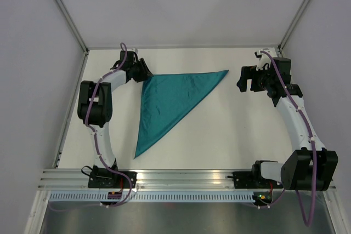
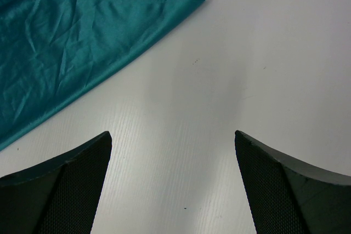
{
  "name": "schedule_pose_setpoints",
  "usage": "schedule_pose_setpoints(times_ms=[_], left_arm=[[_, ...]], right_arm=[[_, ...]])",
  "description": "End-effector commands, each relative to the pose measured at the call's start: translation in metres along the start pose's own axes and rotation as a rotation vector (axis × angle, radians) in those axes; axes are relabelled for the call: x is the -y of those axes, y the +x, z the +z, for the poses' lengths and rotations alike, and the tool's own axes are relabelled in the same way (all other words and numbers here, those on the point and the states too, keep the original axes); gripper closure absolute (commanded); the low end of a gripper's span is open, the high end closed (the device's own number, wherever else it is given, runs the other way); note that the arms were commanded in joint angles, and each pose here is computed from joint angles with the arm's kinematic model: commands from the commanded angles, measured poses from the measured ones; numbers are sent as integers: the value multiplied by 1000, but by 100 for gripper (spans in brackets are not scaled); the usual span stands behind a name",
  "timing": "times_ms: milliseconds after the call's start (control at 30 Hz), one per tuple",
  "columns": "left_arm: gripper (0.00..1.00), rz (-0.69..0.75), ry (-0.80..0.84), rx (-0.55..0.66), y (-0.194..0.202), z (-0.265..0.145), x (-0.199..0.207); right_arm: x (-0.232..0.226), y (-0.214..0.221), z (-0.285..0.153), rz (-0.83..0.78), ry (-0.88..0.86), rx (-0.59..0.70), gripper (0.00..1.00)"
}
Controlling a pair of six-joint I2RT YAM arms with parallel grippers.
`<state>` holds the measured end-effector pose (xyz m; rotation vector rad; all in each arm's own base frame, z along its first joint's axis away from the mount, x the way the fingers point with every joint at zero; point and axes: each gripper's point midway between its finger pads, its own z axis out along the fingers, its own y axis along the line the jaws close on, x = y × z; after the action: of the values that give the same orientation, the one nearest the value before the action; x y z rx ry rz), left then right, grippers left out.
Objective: Fold the napkin, place the utensils inside, and roll it up
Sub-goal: Fold the napkin
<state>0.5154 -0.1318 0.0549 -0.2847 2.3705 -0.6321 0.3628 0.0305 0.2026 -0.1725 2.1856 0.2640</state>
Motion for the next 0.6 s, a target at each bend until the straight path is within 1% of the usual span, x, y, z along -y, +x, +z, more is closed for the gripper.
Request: schedule_pose_setpoints(times_ms=[0, 33, 100, 167, 200, 233, 267, 333, 367, 400, 433, 467, 567], left_arm=[[52, 46, -4, 75, -26, -9, 3], [43, 50, -13, 81, -26, -11, 1], [37, 66, -30, 135, -40, -25, 2], [36, 64, -65, 166, -44, -36, -2], [35, 69, -67, 203, -52, -51, 4], [34, 62, -93, 198, -44, -55, -4], [34, 54, -146, 218, -44, -62, -13], [33, 28, -189, 249, -35, -85, -19], [33, 6, -252, 280, -34, -96, -30], [32, -19, -273, 288, -28, -104, -34], [32, -34, -298, 292, -14, -118, -40], [32, -55, -365, 314, -10, -128, -53], [30, -130, -475, 316, 25, -157, -80]], right_arm=[[2, 3, 2, -3, 10, -7, 2], [1, 3, 1, -3, 8, -7, 2], [0, 1, 0, -6, 4, -3, 2], [0, 1, 0, -7, 0, -1, 2], [-2, 1, 0, -7, -6, 1, 2], [-3, 0, -1, -5, -11, 1, 2], [-4, 0, 0, -6, -15, 1, 2], [-6, 0, -1, -8, -22, 3, 2], [-8, 0, -1, -8, -31, 4, 2], [-10, 0, -1, -11, -36, 4, 2], [-11, 0, -1, -9, -41, 4, 2], [-13, 0, -1, -11, -51, 5, 2], [-18, 3, 2, -5, -75, -6, 2]])
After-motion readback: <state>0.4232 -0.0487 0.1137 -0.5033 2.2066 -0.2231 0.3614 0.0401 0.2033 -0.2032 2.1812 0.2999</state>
